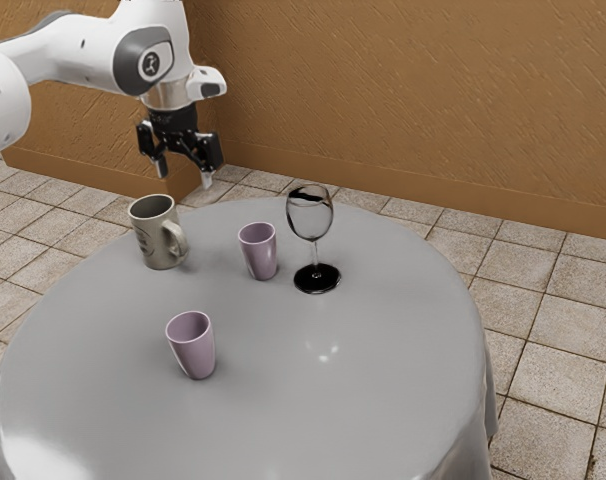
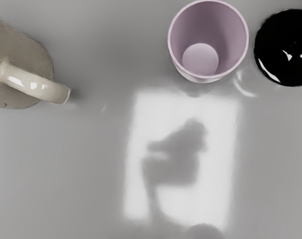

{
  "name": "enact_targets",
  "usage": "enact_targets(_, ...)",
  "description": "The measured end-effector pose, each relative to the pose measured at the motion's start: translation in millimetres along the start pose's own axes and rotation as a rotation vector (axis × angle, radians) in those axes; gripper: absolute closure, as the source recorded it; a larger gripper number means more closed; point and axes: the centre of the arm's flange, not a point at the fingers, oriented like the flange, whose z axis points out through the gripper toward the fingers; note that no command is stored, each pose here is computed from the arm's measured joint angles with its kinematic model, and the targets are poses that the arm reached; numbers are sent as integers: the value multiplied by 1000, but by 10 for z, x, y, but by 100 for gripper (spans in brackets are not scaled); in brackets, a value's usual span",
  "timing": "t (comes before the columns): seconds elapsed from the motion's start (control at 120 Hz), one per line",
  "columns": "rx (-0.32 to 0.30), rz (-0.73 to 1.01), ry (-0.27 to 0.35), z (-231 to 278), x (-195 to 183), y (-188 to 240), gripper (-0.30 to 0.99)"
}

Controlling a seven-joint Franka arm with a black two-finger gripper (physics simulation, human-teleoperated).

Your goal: Place the left cup onto the right cup

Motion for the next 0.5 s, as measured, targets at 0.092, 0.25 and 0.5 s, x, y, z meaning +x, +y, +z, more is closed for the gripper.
enact_targets(0.092,-17,2,-9,94,54,-2,3)
enact_targets(0.25,-39,29,-13,162,119,120,7)
enact_targets(0.5,-65,44,-48,454,257,134,11)
